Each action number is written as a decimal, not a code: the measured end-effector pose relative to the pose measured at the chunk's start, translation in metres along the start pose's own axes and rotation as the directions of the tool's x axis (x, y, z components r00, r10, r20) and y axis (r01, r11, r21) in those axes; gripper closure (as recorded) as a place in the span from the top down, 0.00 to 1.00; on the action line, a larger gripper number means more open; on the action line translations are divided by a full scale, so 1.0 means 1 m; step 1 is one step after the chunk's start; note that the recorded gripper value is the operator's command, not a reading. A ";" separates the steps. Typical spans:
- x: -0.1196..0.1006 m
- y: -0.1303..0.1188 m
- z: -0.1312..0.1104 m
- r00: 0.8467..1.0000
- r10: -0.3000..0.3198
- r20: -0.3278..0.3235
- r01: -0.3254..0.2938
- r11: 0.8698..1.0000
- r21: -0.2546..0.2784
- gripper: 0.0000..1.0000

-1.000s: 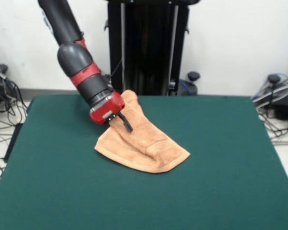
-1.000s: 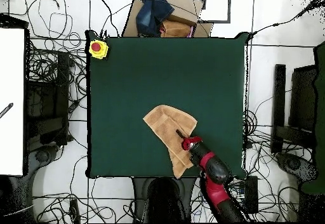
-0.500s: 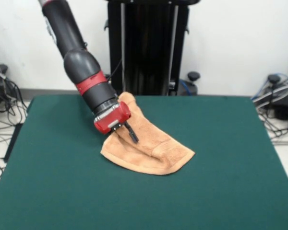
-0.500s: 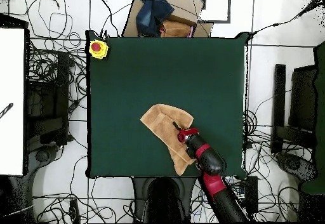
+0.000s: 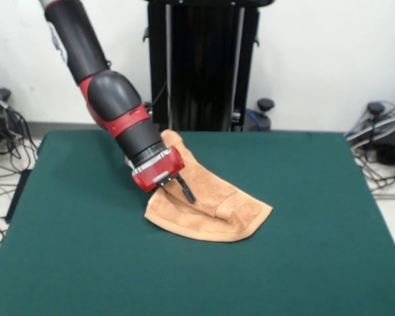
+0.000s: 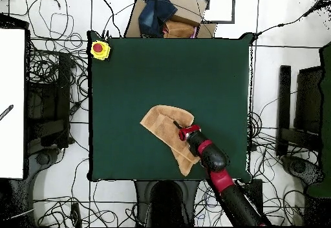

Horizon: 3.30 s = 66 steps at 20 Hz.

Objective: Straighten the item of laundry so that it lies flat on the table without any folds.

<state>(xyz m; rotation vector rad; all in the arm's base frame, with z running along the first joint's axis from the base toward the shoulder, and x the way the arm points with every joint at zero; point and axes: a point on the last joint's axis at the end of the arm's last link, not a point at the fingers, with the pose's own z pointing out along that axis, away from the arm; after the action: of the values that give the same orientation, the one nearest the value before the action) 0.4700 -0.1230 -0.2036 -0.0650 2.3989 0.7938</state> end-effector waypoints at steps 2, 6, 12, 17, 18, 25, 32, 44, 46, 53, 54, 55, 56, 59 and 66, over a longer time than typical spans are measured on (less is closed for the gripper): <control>-0.002 0.000 0.001 1.000 -0.019 -0.018 0.019 1.000 0.001 1.00; -0.008 0.000 0.003 0.995 -0.064 -0.075 0.064 0.998 -0.009 1.00; -0.021 0.000 0.005 0.968 -0.164 -0.191 0.159 0.986 -0.044 1.00; -0.028 0.000 0.007 0.942 -0.215 -0.259 0.205 0.977 -0.064 1.00; -0.030 0.001 0.008 0.934 -0.227 -0.274 0.216 0.974 -0.071 1.00; -0.035 0.000 0.008 0.920 -0.247 -0.305 0.232 0.969 -0.084 1.00; -0.038 -0.001 0.008 0.917 -0.240 -0.320 0.220 0.971 -0.097 1.00; -0.042 -0.003 0.007 0.896 -0.267 -0.355 0.242 0.964 -0.114 1.00; -0.043 -0.005 0.005 0.892 -0.271 -0.361 0.248 0.963 -0.110 1.00; -0.045 -0.010 0.001 0.889 -0.269 -0.370 0.250 0.963 -0.099 1.00; -0.045 -0.012 -0.001 0.886 -0.262 -0.382 0.242 0.965 -0.102 1.00; -0.045 -0.012 -0.003 0.880 -0.258 -0.399 0.233 0.966 -0.113 1.00; -0.045 -0.012 -0.004 0.875 -0.257 -0.409 0.229 0.966 -0.118 1.00; -0.048 -0.015 -0.015 0.855 -0.256 -0.451 0.218 0.966 -0.136 1.00; -0.053 -0.063 -0.042 0.903 -0.159 -0.399 0.160 0.987 -0.032 1.00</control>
<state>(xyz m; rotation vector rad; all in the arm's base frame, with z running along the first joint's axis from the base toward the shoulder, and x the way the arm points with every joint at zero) 0.5054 -0.2050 -0.1804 -0.4608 2.7323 0.7576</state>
